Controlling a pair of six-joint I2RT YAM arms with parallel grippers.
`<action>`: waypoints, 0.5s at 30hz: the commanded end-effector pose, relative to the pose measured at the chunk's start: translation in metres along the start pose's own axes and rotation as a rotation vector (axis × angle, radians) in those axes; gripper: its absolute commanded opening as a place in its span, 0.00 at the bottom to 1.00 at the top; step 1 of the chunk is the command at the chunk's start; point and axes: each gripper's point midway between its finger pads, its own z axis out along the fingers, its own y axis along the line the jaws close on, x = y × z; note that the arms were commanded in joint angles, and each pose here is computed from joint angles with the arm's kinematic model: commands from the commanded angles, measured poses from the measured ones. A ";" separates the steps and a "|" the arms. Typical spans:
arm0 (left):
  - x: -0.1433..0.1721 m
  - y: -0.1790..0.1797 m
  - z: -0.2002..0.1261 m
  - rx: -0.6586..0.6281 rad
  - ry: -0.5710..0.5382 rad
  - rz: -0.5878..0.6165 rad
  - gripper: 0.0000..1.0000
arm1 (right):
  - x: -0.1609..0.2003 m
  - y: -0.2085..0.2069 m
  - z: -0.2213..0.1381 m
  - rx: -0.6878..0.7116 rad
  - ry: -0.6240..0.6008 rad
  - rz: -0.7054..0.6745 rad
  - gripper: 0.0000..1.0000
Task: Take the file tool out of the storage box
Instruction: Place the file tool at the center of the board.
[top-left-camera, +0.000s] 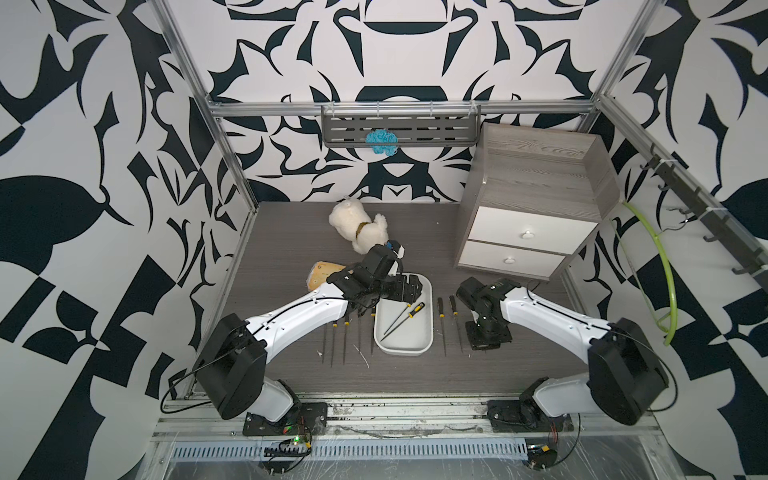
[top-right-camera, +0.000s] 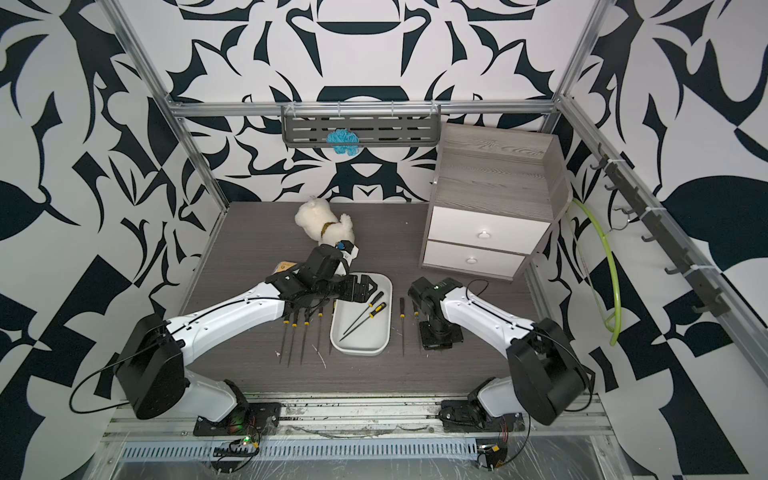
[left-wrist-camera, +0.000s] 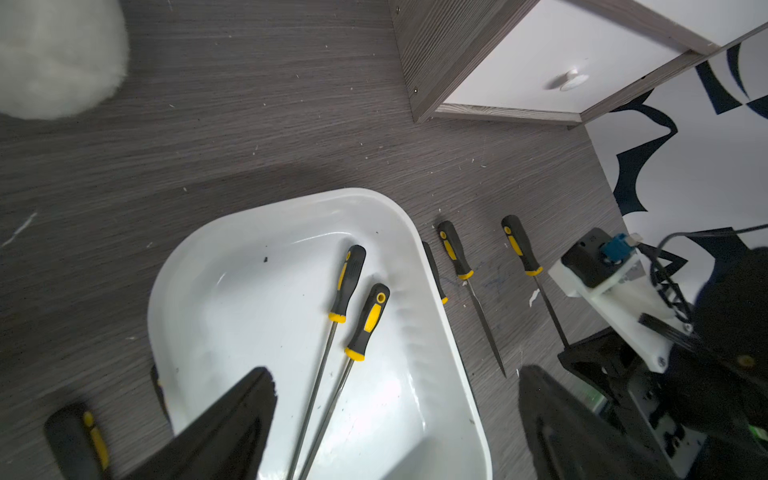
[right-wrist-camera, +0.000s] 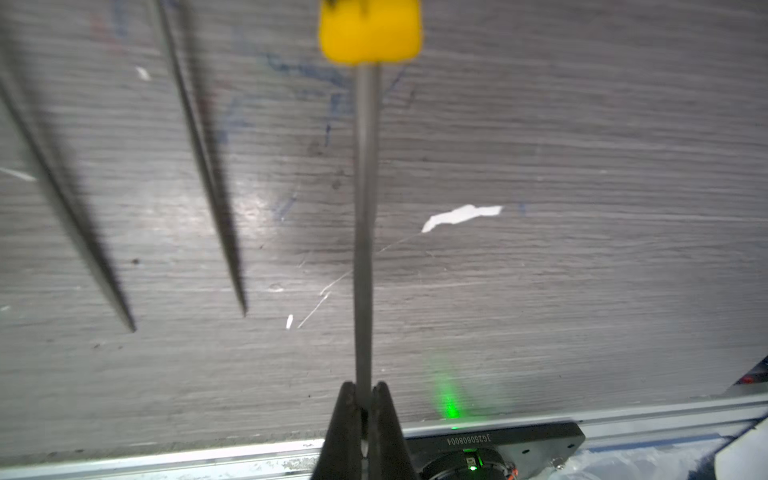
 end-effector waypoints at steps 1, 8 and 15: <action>0.007 -0.001 0.006 0.000 0.055 0.012 0.95 | -0.009 0.009 -0.008 -0.040 0.003 -0.028 0.00; 0.020 0.008 0.028 -0.063 0.148 0.043 0.91 | -0.015 0.005 0.006 -0.031 0.046 -0.013 0.00; 0.035 0.017 0.053 -0.148 0.258 0.095 0.86 | -0.019 0.002 0.018 -0.027 0.079 -0.005 0.00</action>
